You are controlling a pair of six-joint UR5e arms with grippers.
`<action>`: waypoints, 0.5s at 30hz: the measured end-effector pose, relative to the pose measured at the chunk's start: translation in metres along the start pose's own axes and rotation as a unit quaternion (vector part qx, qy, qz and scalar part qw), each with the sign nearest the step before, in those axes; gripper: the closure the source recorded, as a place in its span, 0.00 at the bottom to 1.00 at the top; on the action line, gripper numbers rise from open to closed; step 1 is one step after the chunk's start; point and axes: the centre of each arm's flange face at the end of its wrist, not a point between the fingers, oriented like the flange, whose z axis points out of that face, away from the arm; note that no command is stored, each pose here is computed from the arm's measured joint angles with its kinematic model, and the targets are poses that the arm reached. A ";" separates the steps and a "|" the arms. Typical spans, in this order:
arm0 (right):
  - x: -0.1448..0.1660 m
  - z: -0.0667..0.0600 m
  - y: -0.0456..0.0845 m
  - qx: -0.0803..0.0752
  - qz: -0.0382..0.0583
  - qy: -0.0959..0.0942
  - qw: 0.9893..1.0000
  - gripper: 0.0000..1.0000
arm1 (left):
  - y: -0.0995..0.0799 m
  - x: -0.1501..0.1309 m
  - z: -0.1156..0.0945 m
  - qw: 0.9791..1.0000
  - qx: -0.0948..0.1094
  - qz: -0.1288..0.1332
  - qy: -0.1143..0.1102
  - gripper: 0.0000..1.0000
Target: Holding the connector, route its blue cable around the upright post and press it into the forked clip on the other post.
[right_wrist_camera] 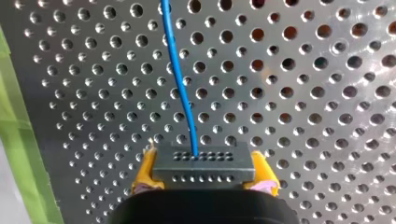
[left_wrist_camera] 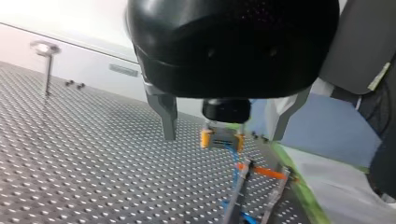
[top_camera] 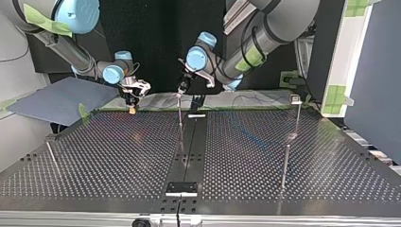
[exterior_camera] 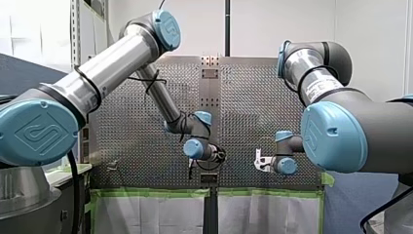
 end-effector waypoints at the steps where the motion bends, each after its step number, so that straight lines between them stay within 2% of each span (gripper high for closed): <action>1: 0.000 0.000 0.000 0.000 0.000 0.000 1.000 1.00 | -0.001 -0.003 -0.003 1.000 -0.001 -0.001 -0.005 0.07; 8: -0.001 0.000 -0.001 0.001 0.002 -0.001 1.000 1.00 | -0.013 -0.018 -0.021 0.999 -0.001 -0.022 -0.032 0.05; 15: -0.002 -0.001 -0.002 0.006 0.009 -0.003 1.000 1.00 | -0.021 -0.037 -0.043 0.997 0.003 -0.041 -0.066 0.05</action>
